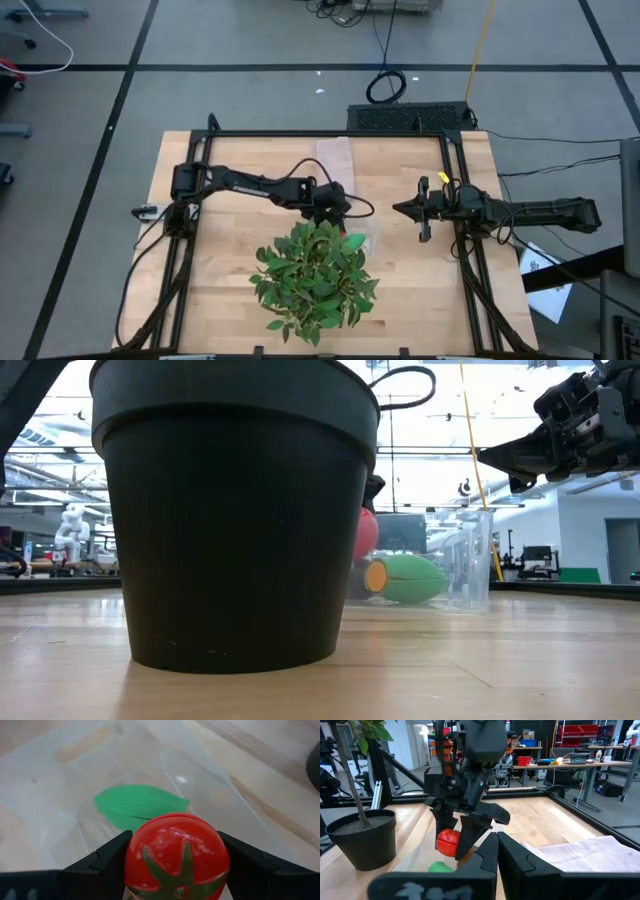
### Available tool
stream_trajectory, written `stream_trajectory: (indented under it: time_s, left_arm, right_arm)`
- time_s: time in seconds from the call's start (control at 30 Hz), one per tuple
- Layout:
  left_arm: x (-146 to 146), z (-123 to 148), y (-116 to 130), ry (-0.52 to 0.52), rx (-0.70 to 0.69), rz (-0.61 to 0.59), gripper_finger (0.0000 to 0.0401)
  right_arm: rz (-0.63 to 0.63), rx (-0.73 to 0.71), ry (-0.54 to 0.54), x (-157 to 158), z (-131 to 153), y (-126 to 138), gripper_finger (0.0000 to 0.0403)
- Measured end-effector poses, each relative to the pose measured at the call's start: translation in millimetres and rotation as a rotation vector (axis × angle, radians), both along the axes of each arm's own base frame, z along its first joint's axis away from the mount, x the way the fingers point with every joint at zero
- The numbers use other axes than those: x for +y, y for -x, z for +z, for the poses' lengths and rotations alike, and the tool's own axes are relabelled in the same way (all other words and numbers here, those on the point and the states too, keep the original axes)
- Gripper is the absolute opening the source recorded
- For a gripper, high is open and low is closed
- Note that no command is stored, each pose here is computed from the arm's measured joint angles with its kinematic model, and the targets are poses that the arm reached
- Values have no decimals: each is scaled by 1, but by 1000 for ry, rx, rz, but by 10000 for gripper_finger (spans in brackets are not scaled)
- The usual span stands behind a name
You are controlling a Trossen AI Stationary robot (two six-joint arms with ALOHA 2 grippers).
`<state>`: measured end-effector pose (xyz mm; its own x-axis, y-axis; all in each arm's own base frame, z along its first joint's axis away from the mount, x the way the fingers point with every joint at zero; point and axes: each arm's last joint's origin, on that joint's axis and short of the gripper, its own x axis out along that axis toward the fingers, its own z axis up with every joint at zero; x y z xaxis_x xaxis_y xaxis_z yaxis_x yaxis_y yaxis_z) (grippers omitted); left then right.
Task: Pick and placing Produce into tupperware
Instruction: Put the tomato into the transparent bin
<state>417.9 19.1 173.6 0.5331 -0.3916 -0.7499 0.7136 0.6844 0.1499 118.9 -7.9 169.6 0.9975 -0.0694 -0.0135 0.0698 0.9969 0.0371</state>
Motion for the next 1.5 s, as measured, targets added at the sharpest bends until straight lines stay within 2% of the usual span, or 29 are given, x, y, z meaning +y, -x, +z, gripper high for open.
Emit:
stream_trajectory:
  time_s: [0.2,0.67,0.87,1.2,1.5]
  left_arm:
    - [-2,-12,-4,13,17,-20,259]
    - [-2,-15,-3,6,26,-31,259]
    - [-1,-18,-5,-45,35,-12,259]
    - [1,-3,-10,-78,52,24,259]
    - [-2,-2,-9,-87,63,-6,259]
  right_arm:
    - [0,2,0,0,0,0,0]
    - [-1,3,4,0,0,0,0]
    - [-1,3,4,0,0,0,0]
    - [-1,3,4,0,0,0,0]
    - [-1,4,4,0,0,0,0]
